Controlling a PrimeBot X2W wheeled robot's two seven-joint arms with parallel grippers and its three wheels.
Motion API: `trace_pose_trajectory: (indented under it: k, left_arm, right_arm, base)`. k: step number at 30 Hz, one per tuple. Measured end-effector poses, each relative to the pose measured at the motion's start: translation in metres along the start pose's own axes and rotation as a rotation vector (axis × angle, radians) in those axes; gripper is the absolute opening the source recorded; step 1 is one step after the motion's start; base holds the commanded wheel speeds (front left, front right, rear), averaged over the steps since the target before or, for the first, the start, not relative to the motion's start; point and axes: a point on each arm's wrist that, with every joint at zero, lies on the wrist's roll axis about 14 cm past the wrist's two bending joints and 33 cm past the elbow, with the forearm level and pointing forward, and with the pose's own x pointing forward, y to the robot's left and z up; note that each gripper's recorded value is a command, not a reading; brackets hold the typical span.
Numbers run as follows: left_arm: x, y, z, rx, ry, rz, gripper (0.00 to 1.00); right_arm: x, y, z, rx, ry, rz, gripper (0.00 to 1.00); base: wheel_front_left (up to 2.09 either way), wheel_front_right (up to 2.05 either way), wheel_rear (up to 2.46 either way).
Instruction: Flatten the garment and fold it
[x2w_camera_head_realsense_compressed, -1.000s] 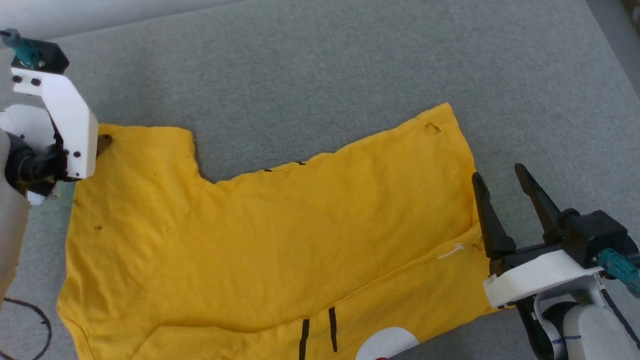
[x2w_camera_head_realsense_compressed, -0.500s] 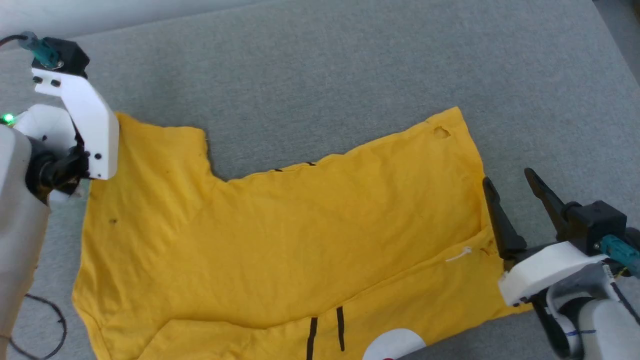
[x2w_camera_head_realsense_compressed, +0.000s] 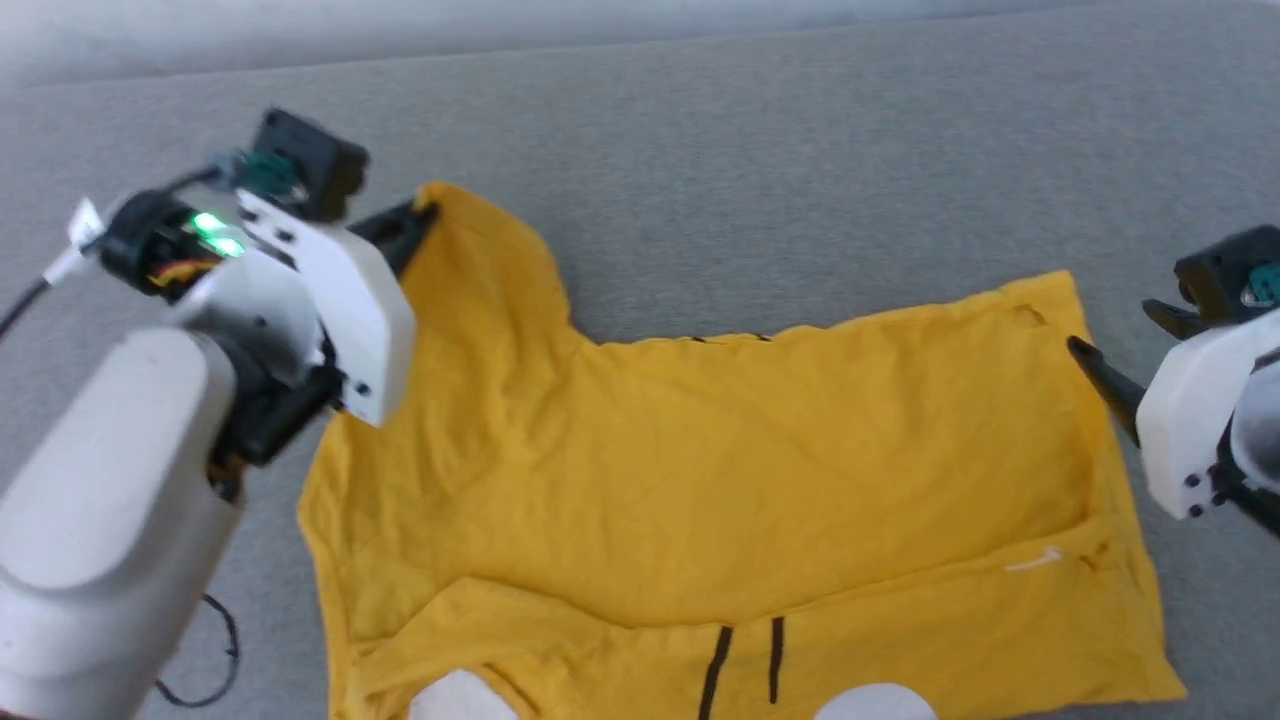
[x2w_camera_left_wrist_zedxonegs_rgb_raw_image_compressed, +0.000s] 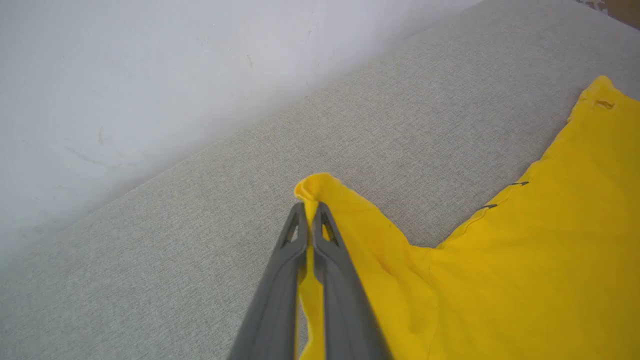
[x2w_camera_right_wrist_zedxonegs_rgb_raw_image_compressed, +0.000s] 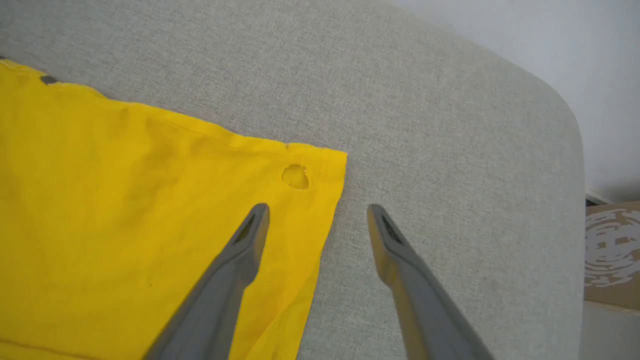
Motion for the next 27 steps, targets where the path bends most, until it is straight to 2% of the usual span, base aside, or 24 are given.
trace_pose_trajectory:
  k: [8, 14, 18, 19, 20, 24, 27]
  left_arm:
    - [-0.033, -0.019, 0.001, -0.011, -0.112, 0.010, 0.00]
    - [-0.044, -0.024, -0.008, -0.031, -0.129, 0.025, 0.00]
    - [-0.048, -0.018, -0.016, -0.039, -0.121, 0.056, 0.00]
    - [-0.048, -0.016, -0.019, -0.032, -0.114, 0.064, 0.00]
    - [-0.048, -0.015, -0.022, -0.033, -0.107, 0.067, 0.00]
    - [-0.047, -0.014, -0.024, -0.048, -0.118, 0.073, 0.00]
    - [-0.050, -0.008, -0.024, -0.056, -0.131, 0.100, 0.00]
  right_arm:
    - [0.043, 0.000, 0.002, -0.125, 0.211, 0.063, 1.00]
    - [0.071, 0.006, -0.034, -0.167, 0.390, 0.097, 1.00]
    - [0.083, 0.012, -0.038, -0.195, 0.422, 0.135, 1.00]
    - [0.086, 0.013, -0.039, -0.207, 0.427, 0.142, 0.13]
    - [0.087, 0.014, -0.040, -0.215, 0.432, 0.151, 0.00]
    - [0.095, 0.020, -0.036, -0.214, 0.386, 0.175, 0.00]
    - [0.097, 0.019, -0.028, -0.161, 0.312, 0.169, 0.00]
  base:
    - [0.00, 0.00, 0.00]
    - [0.00, 0.00, 0.00]
    - [0.00, 0.00, 0.00]
    - [0.00, 0.00, 0.00]
    - [0.00, 0.00, 0.00]
    - [0.00, 0.00, 0.00]
    - [0.00, 0.00, 0.00]
